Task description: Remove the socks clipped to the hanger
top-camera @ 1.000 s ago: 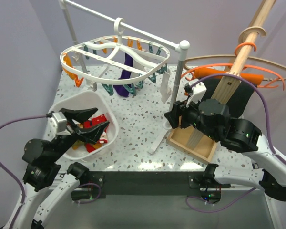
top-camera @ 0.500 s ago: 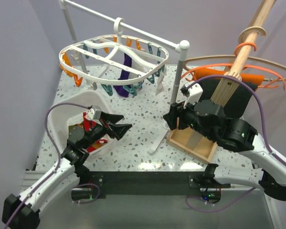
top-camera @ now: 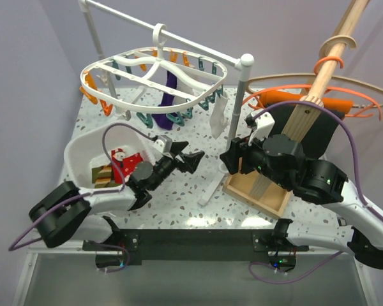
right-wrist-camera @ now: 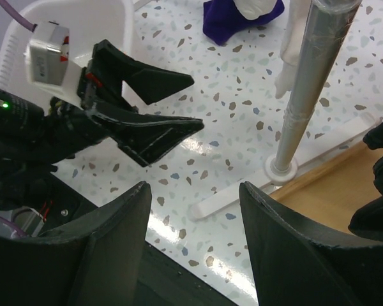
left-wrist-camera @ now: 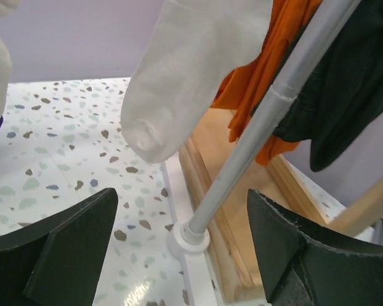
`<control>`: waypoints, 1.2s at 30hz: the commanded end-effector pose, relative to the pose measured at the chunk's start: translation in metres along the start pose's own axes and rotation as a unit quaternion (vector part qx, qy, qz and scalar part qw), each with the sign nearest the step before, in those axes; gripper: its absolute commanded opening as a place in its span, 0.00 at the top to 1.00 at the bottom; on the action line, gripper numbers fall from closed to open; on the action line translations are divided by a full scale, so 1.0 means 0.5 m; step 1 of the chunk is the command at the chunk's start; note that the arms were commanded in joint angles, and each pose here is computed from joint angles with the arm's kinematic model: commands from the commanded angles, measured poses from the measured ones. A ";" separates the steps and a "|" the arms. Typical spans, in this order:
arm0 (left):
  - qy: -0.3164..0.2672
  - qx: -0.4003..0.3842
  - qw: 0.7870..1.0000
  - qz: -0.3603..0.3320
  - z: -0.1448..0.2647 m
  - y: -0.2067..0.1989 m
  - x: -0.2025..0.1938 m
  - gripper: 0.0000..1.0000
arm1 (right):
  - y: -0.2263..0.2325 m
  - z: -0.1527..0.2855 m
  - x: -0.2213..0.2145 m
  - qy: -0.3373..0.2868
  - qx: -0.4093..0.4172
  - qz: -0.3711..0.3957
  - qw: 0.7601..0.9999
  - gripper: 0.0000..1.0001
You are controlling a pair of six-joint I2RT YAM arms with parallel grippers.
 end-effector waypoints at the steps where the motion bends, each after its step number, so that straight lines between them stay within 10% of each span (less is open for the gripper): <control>1: -0.127 -0.007 0.990 -0.058 -0.073 -0.032 0.059 0.12 | -0.004 0.009 0.017 -0.008 -0.007 -0.014 1.000 0.38; 25: -0.139 0.119 0.970 -0.161 -0.303 0.056 -0.059 0.15 | -0.008 0.020 0.015 0.004 -0.010 -0.017 1.000 0.37; 29: -0.144 0.119 0.960 -0.209 -0.321 0.059 -0.057 0.33 | 0.000 0.014 0.016 0.007 -0.002 -0.018 1.000 0.37; 36: -0.159 0.133 0.945 -0.254 -0.325 0.051 -0.011 0.98 | 0.001 0.016 0.021 0.011 -0.004 -0.020 1.000 0.37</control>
Point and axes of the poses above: each gripper's point midway between its finger pads, its own z axis back along the fingers, its own y axis along the line the jaws close on, x = y × z, the point moved 4 cm from there along z, back along the fingers, and after that the axes turned 10 degrees about z, right-handed, at the moved point
